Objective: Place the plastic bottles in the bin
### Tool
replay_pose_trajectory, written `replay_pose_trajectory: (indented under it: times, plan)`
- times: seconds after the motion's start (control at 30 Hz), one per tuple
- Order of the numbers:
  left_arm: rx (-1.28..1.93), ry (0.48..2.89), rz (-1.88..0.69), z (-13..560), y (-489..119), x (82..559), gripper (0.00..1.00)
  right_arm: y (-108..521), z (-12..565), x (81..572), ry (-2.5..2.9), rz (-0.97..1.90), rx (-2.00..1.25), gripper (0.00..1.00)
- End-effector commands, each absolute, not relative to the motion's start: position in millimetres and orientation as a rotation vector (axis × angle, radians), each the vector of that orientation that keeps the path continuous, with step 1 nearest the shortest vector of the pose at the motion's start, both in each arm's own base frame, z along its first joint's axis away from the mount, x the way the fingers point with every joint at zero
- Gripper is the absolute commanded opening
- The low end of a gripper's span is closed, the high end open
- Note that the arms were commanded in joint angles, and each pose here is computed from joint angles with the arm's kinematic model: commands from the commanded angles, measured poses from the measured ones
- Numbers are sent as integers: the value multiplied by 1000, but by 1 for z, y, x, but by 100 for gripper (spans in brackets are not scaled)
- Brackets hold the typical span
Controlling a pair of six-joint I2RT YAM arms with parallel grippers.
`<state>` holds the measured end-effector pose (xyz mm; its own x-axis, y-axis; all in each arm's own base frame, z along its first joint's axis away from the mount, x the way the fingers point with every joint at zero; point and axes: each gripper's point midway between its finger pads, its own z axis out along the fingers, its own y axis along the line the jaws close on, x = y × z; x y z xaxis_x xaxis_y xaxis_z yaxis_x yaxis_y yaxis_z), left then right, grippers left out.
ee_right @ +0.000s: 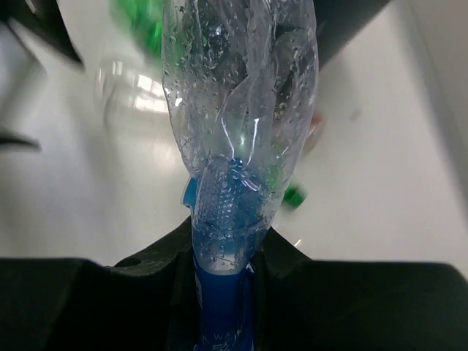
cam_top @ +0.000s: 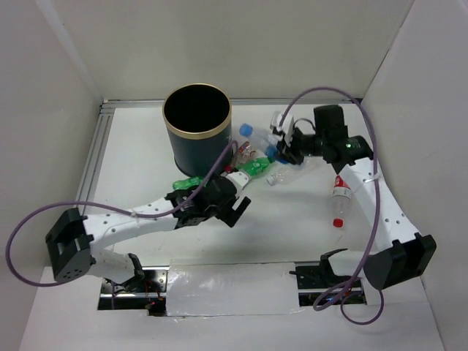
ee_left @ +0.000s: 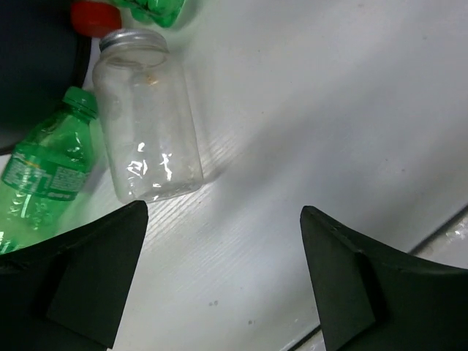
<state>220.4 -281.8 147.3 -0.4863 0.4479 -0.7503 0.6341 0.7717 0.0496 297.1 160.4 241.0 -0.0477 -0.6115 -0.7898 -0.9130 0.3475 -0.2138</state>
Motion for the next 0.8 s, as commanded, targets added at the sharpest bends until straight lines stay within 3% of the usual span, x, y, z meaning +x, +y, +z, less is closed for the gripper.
replay_pose_trajectory:
  times: [0.0,0.13,0.23,0.47,0.53,0.57,0.63,0.77]
  plan:
    - [629,2173,-238,137,-294,241,99,202,338,306,1469,537,-1299,13]
    - [493,2202,-149,113,-283,247,99,244,428,339,1221,561,-1168,15]
    - [425,2212,-96,99,-275,248,99,286,454,360,1162,683,-1141,16]
    - [376,2216,26,85,-269,252,99,365,445,403,1135,858,-1104,23]
    - [388,2226,78,77,-267,254,99,381,418,417,1201,906,-1102,65]
    - [381,2234,83,75,-268,254,99,382,415,420,1206,908,-1103,77]
    - [375,2243,106,71,-268,255,99,382,409,428,1239,890,-1073,91]
    - [374,2261,153,53,-267,260,99,361,429,431,1229,885,-1030,97]
